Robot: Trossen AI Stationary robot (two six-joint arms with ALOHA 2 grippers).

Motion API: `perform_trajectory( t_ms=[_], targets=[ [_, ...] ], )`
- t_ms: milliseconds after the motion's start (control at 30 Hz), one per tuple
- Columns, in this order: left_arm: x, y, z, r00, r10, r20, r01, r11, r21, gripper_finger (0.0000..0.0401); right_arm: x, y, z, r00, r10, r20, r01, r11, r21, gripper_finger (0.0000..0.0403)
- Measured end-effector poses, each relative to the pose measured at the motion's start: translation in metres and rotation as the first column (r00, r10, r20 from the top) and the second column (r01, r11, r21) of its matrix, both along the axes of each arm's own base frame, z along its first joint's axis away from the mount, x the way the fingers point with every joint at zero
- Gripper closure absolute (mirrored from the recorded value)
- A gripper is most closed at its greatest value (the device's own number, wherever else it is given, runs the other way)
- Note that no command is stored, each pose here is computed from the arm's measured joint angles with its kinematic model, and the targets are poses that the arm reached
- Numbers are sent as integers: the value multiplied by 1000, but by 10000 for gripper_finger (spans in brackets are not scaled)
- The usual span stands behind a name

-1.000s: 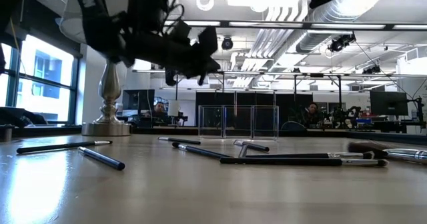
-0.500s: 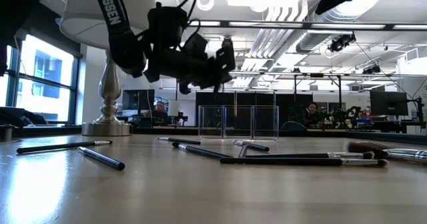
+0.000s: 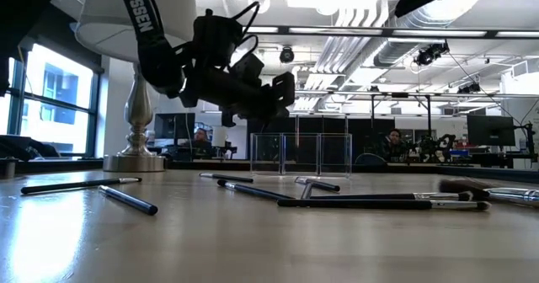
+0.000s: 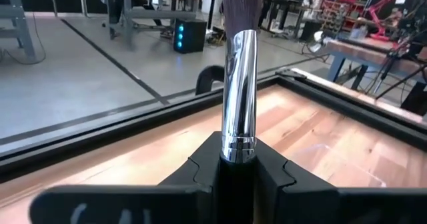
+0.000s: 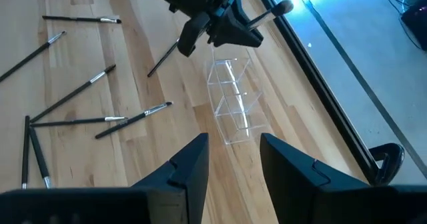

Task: Put items in baskets/containers
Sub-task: Put the foundation brush into the transparent organizer, then put the highlighter brush into the transparent organizer

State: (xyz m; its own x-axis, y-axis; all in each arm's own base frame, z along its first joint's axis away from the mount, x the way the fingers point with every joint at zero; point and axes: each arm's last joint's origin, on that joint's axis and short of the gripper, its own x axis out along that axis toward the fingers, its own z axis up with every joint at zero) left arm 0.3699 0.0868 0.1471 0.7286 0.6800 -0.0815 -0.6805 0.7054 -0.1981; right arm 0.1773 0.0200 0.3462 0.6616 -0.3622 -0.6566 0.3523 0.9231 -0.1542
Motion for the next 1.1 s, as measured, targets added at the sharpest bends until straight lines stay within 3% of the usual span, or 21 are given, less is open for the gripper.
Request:
perform_trajectory(
  t_ms=[567, 967, 1100],
  targets=[
    [0, 0, -2, 999, -15, -51, 16, 1000, 21, 351, 2, 0, 2, 999, -23, 34, 23, 1000, 11, 275],
    [0, -1, -3, 998, -22, -58, 24, 999, 26, 291, 2, 0, 2, 999, -36, 39, 36, 999, -2, 275],
    [1, -1, 5, 1000, -23, 12, 22, 999, 42, 286, 2, 0, 2, 999, -35, 39, 35, 999, -2, 275]
  ],
)
